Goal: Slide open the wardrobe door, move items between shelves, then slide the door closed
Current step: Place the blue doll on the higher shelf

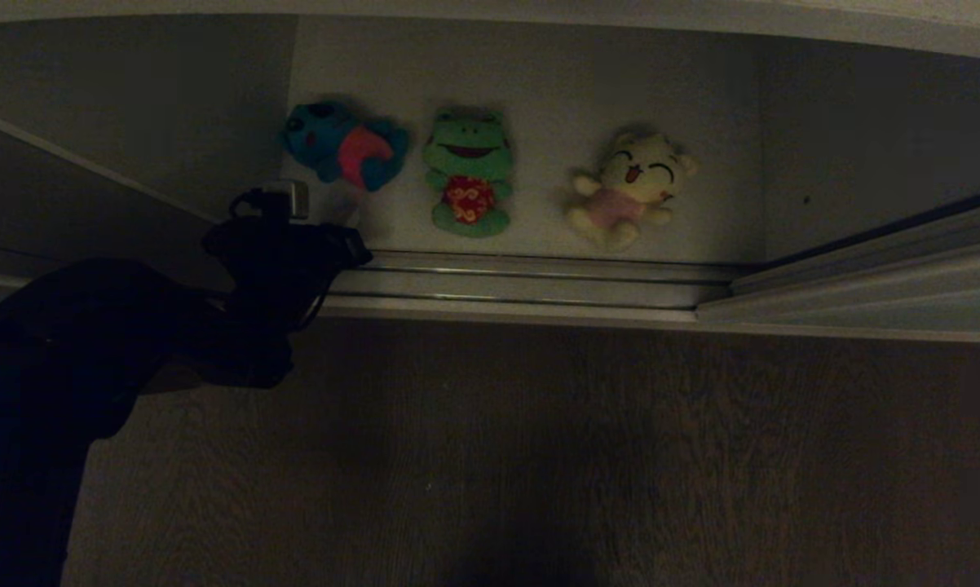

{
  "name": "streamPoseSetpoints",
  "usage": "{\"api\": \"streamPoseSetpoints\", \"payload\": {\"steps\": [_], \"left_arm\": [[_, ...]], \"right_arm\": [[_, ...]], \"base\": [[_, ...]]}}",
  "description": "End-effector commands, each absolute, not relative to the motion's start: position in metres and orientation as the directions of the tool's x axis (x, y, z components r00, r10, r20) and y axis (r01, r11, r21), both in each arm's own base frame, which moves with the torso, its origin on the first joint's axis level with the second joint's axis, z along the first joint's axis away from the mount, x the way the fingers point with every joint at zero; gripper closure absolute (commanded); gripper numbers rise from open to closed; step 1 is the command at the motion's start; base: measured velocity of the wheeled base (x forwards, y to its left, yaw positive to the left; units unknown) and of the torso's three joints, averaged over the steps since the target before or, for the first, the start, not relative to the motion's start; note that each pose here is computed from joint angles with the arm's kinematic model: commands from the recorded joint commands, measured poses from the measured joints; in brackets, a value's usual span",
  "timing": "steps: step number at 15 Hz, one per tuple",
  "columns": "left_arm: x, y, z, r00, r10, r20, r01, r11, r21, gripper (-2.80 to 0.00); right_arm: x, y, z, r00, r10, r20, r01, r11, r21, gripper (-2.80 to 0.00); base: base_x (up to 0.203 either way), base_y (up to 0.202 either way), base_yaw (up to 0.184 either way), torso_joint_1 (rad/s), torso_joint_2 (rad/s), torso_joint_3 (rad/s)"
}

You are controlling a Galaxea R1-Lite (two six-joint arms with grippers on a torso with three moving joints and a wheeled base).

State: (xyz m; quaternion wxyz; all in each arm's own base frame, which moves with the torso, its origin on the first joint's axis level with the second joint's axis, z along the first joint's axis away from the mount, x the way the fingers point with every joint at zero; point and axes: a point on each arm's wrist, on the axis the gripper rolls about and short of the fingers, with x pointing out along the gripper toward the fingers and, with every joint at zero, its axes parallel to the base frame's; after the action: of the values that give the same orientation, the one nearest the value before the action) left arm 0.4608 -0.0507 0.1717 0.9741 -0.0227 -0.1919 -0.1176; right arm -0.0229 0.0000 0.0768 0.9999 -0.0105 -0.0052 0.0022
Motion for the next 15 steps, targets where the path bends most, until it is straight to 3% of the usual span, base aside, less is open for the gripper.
{"api": "streamPoseSetpoints", "payload": {"steps": [1,4,14,15], "left_arm": [[0.453,-0.051,0.180,0.895,-0.222,0.388,0.241,0.970,0.000,0.00],[0.433,-0.054,0.184,0.909,-0.237,0.342,0.265,0.964,-0.036,0.00],[0.409,-0.052,0.230,0.894,-0.210,0.395,0.246,0.968,-0.043,0.00],[0.412,-0.051,0.231,0.900,-0.194,0.391,0.220,0.975,-0.024,-2.80]], "right_arm": [[-0.023,0.000,0.077,1.000,0.005,0.012,-0.004,1.000,-0.022,0.00],[-0.023,0.000,0.077,1.000,0.006,0.012,-0.006,1.000,-0.022,0.00],[-0.023,0.000,0.077,1.000,0.005,0.012,-0.004,1.000,-0.022,0.00],[-0.023,0.000,0.077,1.000,0.006,0.012,-0.006,1.000,-0.022,0.00]], "base": [[0.000,0.000,0.000,0.000,0.00,0.000],[0.000,0.000,0.000,0.000,0.00,0.000],[0.000,0.000,0.000,0.000,0.00,0.000],[0.000,0.000,0.000,0.000,0.00,0.000]]}}
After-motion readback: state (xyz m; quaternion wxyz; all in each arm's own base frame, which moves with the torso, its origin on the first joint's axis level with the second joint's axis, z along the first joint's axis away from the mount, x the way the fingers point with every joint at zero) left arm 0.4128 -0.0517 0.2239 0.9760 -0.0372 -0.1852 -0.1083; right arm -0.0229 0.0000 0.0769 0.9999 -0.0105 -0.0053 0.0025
